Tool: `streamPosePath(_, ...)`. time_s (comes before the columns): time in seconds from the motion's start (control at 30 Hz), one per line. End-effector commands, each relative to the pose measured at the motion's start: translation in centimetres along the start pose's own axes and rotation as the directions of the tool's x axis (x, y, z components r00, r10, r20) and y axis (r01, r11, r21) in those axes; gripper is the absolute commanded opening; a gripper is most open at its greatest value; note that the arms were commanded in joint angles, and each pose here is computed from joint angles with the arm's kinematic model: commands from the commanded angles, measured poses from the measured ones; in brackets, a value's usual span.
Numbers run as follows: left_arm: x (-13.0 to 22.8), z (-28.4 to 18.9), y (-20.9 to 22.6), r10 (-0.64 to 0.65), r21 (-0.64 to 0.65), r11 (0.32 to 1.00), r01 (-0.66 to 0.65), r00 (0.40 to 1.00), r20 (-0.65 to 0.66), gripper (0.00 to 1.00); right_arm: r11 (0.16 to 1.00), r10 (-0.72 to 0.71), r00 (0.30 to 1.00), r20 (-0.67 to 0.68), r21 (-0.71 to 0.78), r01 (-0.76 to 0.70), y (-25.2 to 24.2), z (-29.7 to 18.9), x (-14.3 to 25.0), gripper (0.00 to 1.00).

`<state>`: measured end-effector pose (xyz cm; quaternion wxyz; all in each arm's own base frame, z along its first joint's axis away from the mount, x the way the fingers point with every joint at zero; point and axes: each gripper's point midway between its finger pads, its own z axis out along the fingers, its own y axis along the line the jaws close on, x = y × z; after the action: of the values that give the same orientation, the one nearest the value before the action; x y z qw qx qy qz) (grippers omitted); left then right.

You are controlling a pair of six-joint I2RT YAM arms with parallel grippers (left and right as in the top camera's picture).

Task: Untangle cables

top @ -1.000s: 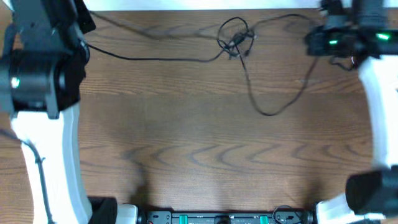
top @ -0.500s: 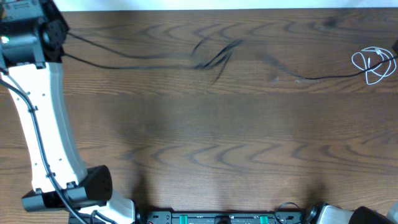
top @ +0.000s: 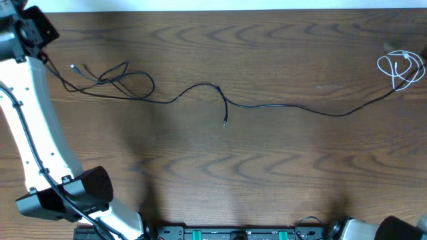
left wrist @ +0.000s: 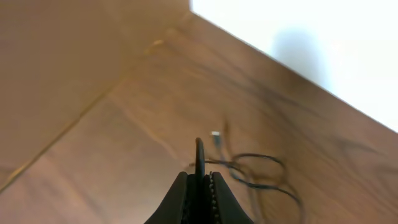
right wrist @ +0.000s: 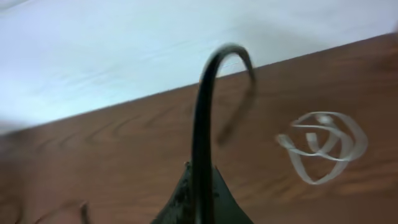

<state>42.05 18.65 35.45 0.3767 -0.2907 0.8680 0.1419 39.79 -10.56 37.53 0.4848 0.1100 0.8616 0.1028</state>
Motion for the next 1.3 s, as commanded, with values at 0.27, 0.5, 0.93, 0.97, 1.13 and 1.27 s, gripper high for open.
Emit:
streamPosePath(0.27,2.7,-4.4,-8.5,0.102,0.440,0.896,-0.060,0.992,-0.072,0.07,0.970,-0.148,0.940,-0.307,-0.231,0.077,10.3,6.9,8.2,0.01)
streamPosePath(0.5,8.8,-5.7,-8.8,0.224,0.428,0.899,-0.092,0.937,-0.268,0.07,0.945,-0.254,0.828,-0.500,-0.310,0.103,12.6,10.7,14.9,0.04)
streamPosePath(0.93,15.6,-2.1,-2.3,0.213,0.131,0.977,-0.168,0.814,-0.540,0.07,0.858,-0.498,0.603,-0.623,-0.454,0.239,18.9,17.1,26.6,0.19)
streamPosePath(0.97,15.8,-1.9,-2.3,0.214,0.127,0.977,-0.172,0.809,-0.548,0.07,0.856,-0.505,0.592,-0.628,-0.451,0.252,19.0,17.4,27.1,0.21)
streamPosePath(1.13,16.6,-1.2,-2.2,0.215,0.121,0.977,-0.178,0.796,-0.566,0.08,0.802,-0.593,0.496,-0.634,-0.518,0.297,19.6,18.0,30.5,0.32)
streamPosePath(1.27,16.5,-1.1,-2.2,0.214,0.122,0.977,-0.177,0.799,-0.561,0.07,0.786,-0.618,0.417,-0.667,-0.503,0.360,18.8,19.2,33.2,0.39)
